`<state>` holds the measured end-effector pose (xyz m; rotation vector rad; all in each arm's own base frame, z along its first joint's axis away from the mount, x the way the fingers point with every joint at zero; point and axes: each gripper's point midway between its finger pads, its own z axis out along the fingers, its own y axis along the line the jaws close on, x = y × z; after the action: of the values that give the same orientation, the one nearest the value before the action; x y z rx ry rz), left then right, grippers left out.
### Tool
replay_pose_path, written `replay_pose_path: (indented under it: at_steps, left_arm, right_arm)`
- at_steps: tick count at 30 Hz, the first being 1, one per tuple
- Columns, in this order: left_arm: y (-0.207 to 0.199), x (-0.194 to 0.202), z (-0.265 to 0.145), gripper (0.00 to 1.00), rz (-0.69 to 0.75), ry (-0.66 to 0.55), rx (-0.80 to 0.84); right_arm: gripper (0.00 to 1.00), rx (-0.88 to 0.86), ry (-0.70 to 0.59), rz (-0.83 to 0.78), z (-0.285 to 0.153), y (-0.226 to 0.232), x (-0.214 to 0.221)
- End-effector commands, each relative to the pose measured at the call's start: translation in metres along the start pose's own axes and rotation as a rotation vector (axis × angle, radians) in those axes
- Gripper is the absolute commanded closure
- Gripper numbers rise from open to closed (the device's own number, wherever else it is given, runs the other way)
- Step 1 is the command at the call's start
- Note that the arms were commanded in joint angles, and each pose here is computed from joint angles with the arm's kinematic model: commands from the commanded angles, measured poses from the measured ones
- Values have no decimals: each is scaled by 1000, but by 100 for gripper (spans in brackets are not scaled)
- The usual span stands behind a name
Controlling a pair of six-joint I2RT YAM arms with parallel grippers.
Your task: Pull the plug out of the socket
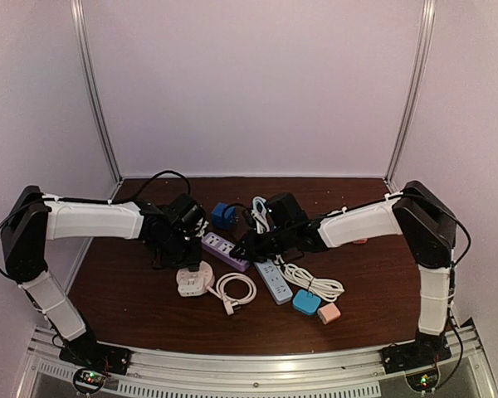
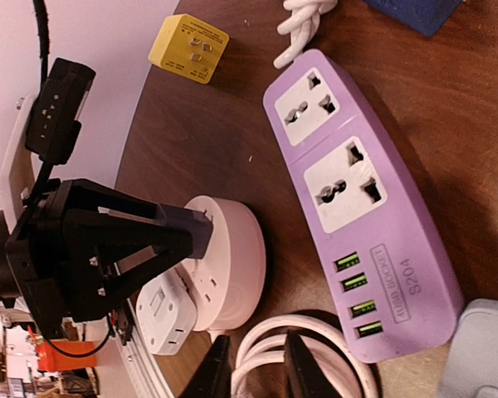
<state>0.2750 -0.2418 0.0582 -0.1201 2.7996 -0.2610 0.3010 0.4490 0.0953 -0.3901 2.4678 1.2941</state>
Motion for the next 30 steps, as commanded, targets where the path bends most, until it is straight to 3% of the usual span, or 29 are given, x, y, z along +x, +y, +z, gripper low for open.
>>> replay_pose_path:
  at_steps: [1,8,13,30]
  left_arm:
    - [-27,-9,-1,78,6,-20,99]
    - [-32,-4,1,78,20,-17,107]
    - [-36,-4,-1,79,46,-31,106]
    - [-57,-20,-14,83,134,-92,132]
  right_arm:
    - [83,-128,27,12,15,29,0]
    - [100,-198,96,31,37,42,14]
    - [100,-204,144,53,52,44,28]
    - [100,3,198,182,89,-19,65]
